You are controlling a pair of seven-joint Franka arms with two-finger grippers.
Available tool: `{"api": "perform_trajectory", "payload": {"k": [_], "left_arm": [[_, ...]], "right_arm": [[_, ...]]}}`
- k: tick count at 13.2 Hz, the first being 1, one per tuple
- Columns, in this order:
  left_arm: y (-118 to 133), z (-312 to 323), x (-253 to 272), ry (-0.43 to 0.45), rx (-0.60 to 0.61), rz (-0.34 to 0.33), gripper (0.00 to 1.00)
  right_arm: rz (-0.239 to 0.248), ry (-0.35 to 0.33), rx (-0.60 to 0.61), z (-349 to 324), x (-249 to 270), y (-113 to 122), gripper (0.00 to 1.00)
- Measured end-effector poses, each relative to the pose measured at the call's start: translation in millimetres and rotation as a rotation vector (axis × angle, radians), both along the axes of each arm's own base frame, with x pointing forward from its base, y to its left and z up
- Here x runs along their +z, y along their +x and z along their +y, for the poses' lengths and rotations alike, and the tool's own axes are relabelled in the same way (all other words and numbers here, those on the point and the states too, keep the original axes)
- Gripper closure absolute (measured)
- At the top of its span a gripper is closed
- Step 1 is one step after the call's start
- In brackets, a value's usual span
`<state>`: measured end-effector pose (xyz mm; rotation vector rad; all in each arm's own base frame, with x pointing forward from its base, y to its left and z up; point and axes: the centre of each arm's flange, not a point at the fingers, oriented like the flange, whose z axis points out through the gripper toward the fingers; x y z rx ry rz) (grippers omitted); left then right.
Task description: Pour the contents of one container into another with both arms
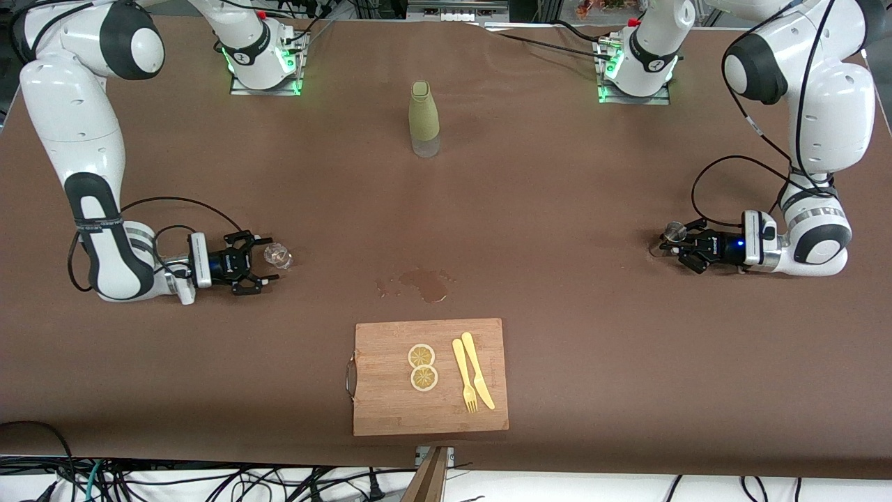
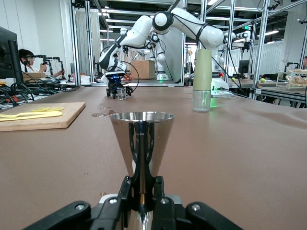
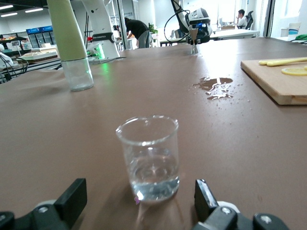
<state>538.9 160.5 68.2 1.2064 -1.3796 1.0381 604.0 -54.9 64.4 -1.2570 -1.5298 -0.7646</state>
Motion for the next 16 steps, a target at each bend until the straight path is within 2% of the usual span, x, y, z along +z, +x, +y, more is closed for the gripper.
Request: {"api": "perform_trajectory", "payload": {"k": [2, 3, 4, 7, 8, 11, 12, 13, 16], "left_arm": [[-0.8, 1.6, -2.4, -0.002, 0.001, 0.002, 0.79], [-0.6, 2.3, -2.3, -0.001, 0.002, 0.001, 0.79], [0.3, 4.3, -3.3, 0.012, 0.008, -0.003, 0.73], [5.4, 13.5, -6.8, 0.076, 0.032, -0.018, 0.45], [9.8, 18.6, -7.8, 0.116, 0.045, -0.028, 0.32], [30.8, 38.8, 1.7, 0.286, 0.08, -0.042, 0.03], [40.2, 45.7, 12.9, 0.351, 0.073, -0.042, 0.0], [49.1, 51.7, 28.7, 0.416, 0.067, -0.018, 0.0], [69.3, 60.3, 87.3, 0.591, 0.097, 0.212, 0.0]], "right_arm": [[-0.005, -0.052, 0.001, -27.9, 15.0, 0.7, 0.0], [0.007, -0.081, -0.002, -40.5, 24.9, 1.0, 0.0], [0.03, -0.109, -0.007, -50.5, 36.1, 1.6, 0.0], [0.14, -0.216, -0.019, -63.9, 85.9, 8.8, 0.0], [0.189, -0.267, -0.023, -66.4, 110.7, 11.6, 0.0], [0.308, -0.474, -0.096, -76.0, 212.2, 18.7, 0.0], [0.341, -0.535, -0.135, -76.7, 246.3, 17.8, 0.0], [0.371, -0.6, -0.174, -76.8, 277.2, 15.7, 0.0], [0.416, -0.792, -0.267, -58.1, 352.2, 8.3, 0.0]]}}
